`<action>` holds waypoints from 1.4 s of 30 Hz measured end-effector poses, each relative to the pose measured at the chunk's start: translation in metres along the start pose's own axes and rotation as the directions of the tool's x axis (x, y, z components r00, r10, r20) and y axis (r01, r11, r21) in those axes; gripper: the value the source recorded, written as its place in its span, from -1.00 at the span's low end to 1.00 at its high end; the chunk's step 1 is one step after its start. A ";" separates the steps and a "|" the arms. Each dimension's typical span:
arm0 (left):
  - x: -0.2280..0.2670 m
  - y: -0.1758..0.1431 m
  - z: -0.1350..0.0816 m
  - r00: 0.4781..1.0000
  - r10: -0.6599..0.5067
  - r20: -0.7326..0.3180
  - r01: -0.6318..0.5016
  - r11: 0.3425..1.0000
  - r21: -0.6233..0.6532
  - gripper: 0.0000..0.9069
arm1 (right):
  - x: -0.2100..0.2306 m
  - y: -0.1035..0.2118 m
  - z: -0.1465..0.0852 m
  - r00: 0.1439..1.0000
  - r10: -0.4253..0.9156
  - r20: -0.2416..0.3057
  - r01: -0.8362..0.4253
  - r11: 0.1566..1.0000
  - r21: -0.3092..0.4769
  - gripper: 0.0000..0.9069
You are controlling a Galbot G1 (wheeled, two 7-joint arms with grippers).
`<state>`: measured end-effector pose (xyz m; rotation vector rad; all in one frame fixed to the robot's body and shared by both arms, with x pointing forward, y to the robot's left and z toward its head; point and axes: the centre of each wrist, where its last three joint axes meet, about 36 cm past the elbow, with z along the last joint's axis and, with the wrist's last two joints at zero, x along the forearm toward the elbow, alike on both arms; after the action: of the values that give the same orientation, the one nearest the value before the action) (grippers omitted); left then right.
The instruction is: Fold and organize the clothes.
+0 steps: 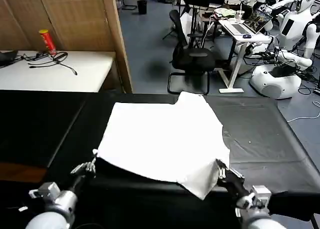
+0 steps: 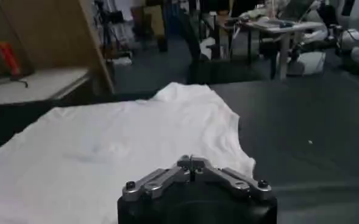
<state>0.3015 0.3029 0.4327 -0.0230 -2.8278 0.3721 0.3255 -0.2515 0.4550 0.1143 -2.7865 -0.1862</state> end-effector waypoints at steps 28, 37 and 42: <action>-0.077 0.017 -0.001 0.999 -0.038 0.017 0.040 0.995 -0.095 -1.00 | -0.102 -0.030 0.004 0.999 0.046 0.003 -0.046 0.998 -0.032 -0.96; -0.099 0.023 -0.007 1.000 -0.024 0.000 0.024 0.991 -0.133 0.94 | -0.107 -0.034 0.010 1.000 0.012 -0.004 -0.013 0.998 -0.058 -0.46; -0.106 0.024 -0.010 1.000 -0.016 0.002 0.016 0.991 -0.135 0.94 | -0.095 -0.039 0.007 1.000 -0.021 -0.014 0.020 0.998 -0.053 0.94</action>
<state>0.4054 0.3226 0.4061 -0.0280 -2.8470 0.1771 0.4141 -0.2793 0.4116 0.1305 -2.7646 -0.2636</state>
